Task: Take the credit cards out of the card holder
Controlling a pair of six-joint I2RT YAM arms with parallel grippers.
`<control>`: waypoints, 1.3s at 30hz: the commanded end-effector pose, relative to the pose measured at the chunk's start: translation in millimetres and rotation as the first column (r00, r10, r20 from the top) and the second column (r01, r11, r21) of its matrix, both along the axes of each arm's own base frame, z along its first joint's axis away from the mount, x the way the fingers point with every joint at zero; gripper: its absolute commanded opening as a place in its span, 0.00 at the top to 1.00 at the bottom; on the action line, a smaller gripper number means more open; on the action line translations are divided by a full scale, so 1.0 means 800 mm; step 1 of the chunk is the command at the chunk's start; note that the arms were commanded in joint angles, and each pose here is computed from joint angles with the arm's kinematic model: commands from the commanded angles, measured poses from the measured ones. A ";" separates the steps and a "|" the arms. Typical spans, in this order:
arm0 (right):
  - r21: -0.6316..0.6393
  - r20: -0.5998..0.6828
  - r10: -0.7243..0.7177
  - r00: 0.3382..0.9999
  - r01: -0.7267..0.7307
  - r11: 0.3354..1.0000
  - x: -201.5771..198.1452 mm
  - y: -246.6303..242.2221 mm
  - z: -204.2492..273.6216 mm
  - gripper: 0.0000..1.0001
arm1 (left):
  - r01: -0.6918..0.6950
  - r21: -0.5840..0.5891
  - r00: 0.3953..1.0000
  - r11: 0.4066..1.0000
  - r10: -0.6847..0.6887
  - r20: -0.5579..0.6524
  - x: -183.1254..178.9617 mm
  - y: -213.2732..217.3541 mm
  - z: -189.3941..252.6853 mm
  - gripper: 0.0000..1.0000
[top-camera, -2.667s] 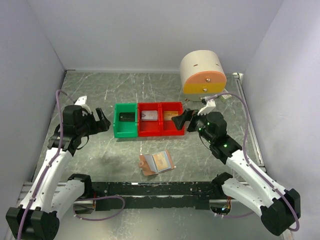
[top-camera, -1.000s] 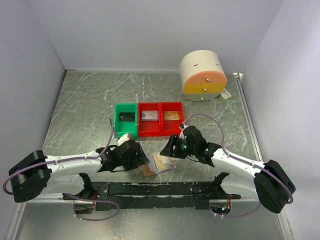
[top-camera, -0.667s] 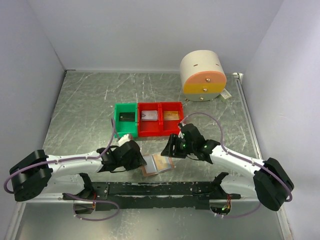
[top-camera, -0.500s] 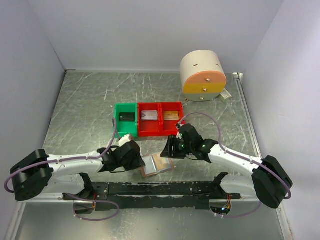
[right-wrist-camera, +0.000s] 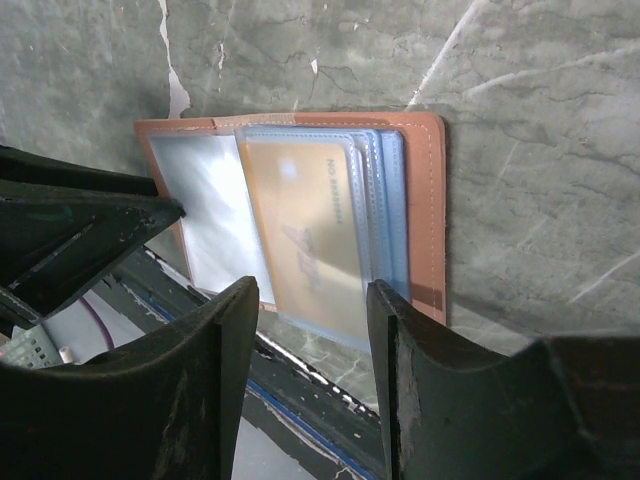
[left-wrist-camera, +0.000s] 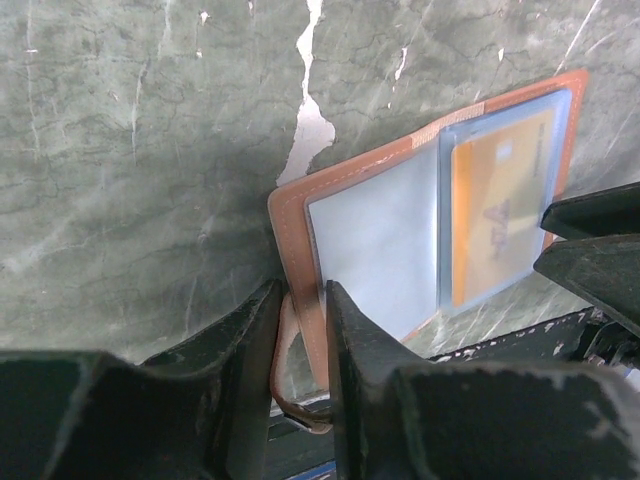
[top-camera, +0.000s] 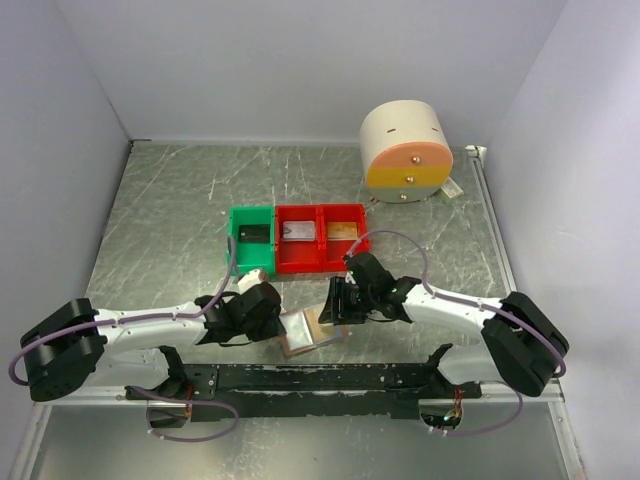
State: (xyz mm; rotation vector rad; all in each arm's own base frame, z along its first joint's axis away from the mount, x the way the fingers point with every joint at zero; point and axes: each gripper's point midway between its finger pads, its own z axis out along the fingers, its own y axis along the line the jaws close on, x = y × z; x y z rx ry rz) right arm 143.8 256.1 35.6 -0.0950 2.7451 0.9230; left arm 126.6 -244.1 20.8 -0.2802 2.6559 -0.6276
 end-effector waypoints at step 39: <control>0.146 0.009 0.017 1.000 -0.018 0.989 0.005 0.035 0.038 0.52 | 0.036 0.022 0.998 0.999 -0.037 0.051 0.012 -0.010 0.019 0.75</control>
